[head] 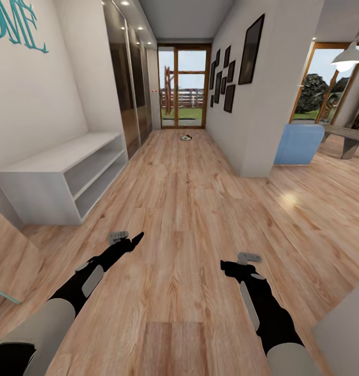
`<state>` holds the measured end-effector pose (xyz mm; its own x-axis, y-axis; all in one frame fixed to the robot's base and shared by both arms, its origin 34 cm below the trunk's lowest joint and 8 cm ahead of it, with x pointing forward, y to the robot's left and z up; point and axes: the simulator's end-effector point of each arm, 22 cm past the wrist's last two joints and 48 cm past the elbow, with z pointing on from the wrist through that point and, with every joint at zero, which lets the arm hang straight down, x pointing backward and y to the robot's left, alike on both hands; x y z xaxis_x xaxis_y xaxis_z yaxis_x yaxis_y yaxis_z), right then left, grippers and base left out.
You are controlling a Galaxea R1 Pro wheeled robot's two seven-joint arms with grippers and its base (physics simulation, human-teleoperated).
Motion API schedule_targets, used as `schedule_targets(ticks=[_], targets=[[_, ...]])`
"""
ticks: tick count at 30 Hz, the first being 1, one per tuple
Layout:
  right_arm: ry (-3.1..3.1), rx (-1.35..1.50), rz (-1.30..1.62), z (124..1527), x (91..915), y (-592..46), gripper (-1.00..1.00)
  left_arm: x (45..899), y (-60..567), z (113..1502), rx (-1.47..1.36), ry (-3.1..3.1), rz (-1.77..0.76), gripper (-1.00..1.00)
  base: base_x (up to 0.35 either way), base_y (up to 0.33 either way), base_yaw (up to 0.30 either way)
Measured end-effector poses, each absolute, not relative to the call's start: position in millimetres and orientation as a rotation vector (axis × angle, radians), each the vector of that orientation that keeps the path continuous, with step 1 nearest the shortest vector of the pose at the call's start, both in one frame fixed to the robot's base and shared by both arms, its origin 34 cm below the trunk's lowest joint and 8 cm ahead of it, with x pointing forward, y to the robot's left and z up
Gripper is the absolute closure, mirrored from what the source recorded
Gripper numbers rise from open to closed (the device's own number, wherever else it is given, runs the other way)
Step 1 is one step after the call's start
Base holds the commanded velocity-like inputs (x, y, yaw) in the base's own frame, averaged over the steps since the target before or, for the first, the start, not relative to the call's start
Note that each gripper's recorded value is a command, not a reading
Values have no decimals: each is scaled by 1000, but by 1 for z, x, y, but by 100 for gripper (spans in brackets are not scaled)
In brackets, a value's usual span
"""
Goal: Pick up the two gym shoes and the two sandals from the corridor floor and place them onto the hallstand (shoe rack) in the corridor, making sure they are on the rack and not on the floor. Arrange them so the two gym shoes are next to each other and the two sandals are next to each other.
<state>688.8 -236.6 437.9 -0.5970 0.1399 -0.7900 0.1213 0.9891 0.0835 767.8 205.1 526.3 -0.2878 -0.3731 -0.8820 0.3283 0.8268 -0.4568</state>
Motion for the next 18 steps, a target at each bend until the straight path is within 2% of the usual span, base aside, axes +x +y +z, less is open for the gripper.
schedule_targets(ticks=[18], targets=[[2216, 181, 26, 438, 689, -237, -100, 767, 204, 526, -34, 1735, -683, -100, 349, 0, 0]])
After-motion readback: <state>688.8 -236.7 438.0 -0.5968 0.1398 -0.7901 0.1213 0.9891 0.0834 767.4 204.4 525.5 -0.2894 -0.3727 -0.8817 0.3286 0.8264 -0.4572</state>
